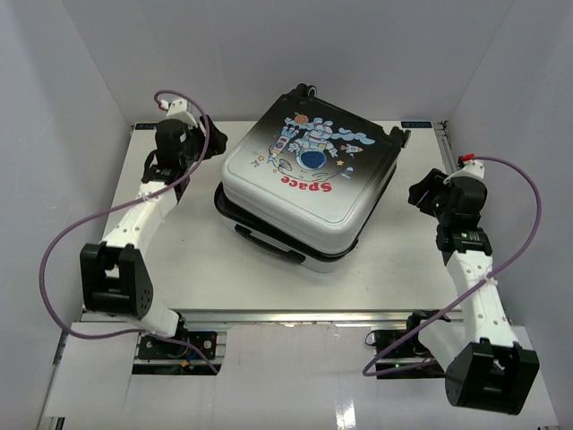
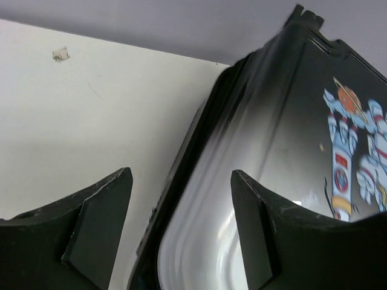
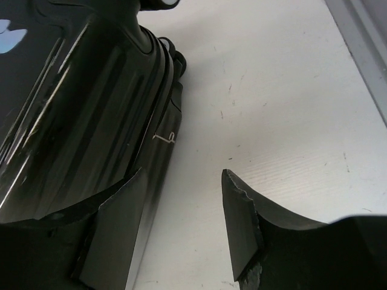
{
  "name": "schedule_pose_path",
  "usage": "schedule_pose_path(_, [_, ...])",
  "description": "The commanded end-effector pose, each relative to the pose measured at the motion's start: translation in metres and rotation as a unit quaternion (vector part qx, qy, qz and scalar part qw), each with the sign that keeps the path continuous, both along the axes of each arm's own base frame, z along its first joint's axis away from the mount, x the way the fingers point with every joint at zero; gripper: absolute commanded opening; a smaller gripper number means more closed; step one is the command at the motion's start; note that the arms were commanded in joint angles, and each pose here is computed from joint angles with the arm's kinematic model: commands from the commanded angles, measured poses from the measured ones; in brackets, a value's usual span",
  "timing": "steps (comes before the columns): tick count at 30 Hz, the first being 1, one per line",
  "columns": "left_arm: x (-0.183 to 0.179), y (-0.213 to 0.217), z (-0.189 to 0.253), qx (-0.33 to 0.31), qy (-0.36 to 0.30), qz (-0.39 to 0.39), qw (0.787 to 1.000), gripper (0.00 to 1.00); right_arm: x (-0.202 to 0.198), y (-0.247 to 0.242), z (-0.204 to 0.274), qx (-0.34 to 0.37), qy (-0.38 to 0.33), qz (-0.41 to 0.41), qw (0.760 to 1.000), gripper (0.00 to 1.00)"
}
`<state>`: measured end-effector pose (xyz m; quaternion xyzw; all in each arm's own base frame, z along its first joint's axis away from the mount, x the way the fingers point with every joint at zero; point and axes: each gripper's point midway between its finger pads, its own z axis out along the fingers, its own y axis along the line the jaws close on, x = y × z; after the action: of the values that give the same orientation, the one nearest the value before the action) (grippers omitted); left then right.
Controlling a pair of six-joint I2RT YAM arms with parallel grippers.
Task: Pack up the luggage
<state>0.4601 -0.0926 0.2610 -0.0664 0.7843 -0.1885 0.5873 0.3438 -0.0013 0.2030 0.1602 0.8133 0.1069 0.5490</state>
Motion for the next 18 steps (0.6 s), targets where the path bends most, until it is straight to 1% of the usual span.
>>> schedule_pose_path(1, [-0.035, 0.006, -0.018, -0.033, -0.006, 0.021, 0.999, 0.74, 0.027, 0.002, 0.006, 0.018, -0.033, 0.000, 0.999, 0.56])
schedule_pose_path(5, [-0.061, 0.000, -0.056, -0.052, 0.020, 0.012, 0.998, 0.71, 0.030, 0.007, -0.020, 0.032, -0.020, 0.008, 0.999, 0.54])
schedule_pose_path(9, [-0.085, -0.015, -0.091, -0.062, 0.046, -0.016, 0.997, 0.68, 0.027, 0.013, -0.031, 0.039, -0.014, 0.018, 0.999, 0.54])
schedule_pose_path(13, [-0.104, -0.029, -0.093, -0.089, 0.050, -0.034, 0.994, 0.67, 0.027, 0.011, -0.027, 0.030, -0.017, 0.016, 0.999, 0.54])
schedule_pose_path(16, [-0.120, -0.023, -0.084, -0.096, 0.027, -0.011, 0.995, 0.68, 0.026, 0.011, -0.020, 0.027, -0.023, 0.019, 0.999, 0.54])
schedule_pose_path(18, [-0.126, -0.021, -0.082, -0.101, 0.023, -0.001, 0.995, 0.68, 0.025, 0.010, -0.020, 0.024, -0.021, 0.019, 0.999, 0.55])
